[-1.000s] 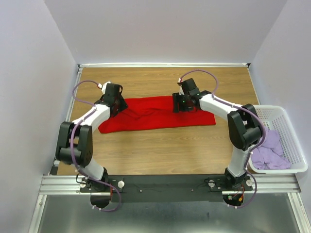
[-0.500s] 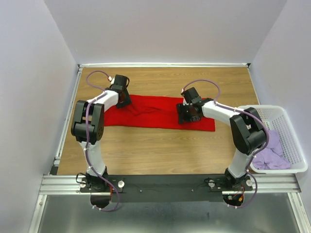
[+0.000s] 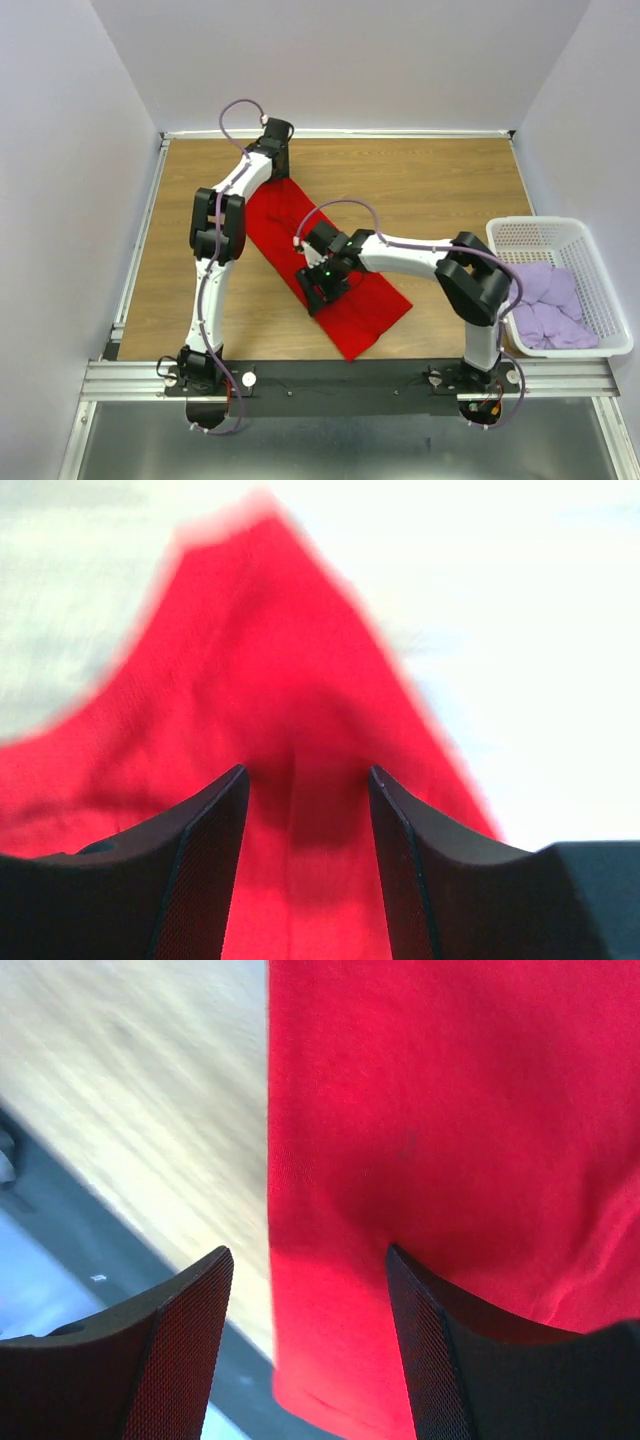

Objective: Fold and stack the t-shirts
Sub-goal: Fold the tshirt

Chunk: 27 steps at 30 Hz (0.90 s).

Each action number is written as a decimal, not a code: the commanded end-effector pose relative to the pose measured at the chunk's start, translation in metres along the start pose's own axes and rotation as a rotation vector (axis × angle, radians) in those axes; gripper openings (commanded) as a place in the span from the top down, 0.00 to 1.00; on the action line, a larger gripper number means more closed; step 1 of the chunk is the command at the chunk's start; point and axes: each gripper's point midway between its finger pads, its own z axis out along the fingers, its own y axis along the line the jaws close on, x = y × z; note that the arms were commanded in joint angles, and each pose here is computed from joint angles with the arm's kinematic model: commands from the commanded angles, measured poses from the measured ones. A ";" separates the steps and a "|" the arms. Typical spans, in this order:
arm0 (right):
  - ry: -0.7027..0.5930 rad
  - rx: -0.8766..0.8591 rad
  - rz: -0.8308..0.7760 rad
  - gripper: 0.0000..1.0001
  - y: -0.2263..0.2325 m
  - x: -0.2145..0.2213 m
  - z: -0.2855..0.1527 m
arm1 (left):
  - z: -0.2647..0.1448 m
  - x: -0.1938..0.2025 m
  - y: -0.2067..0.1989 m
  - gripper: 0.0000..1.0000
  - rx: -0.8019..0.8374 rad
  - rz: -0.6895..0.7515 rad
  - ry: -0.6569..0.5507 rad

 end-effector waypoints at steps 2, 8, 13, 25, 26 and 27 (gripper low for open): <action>0.154 -0.048 0.045 0.29 0.017 0.013 0.026 | 0.007 -0.025 -0.038 0.39 0.048 0.176 -0.074; 0.006 0.027 0.018 0.26 0.023 -0.038 0.004 | 0.002 -0.042 -0.056 0.37 0.103 0.145 -0.134; -0.108 0.146 0.006 0.20 0.011 -0.048 -0.039 | -0.072 -0.092 -0.011 0.35 -0.005 -0.031 -0.254; -0.261 0.296 0.078 0.18 -0.022 -0.043 -0.098 | -0.124 -0.011 0.020 0.48 -0.014 -0.195 -0.121; -0.266 0.297 0.082 0.19 -0.022 -0.043 -0.100 | -0.119 0.002 0.020 0.48 -0.011 -0.188 -0.089; -0.270 0.298 0.086 0.19 -0.022 -0.042 -0.101 | -0.115 0.008 0.023 0.48 -0.013 -0.193 -0.074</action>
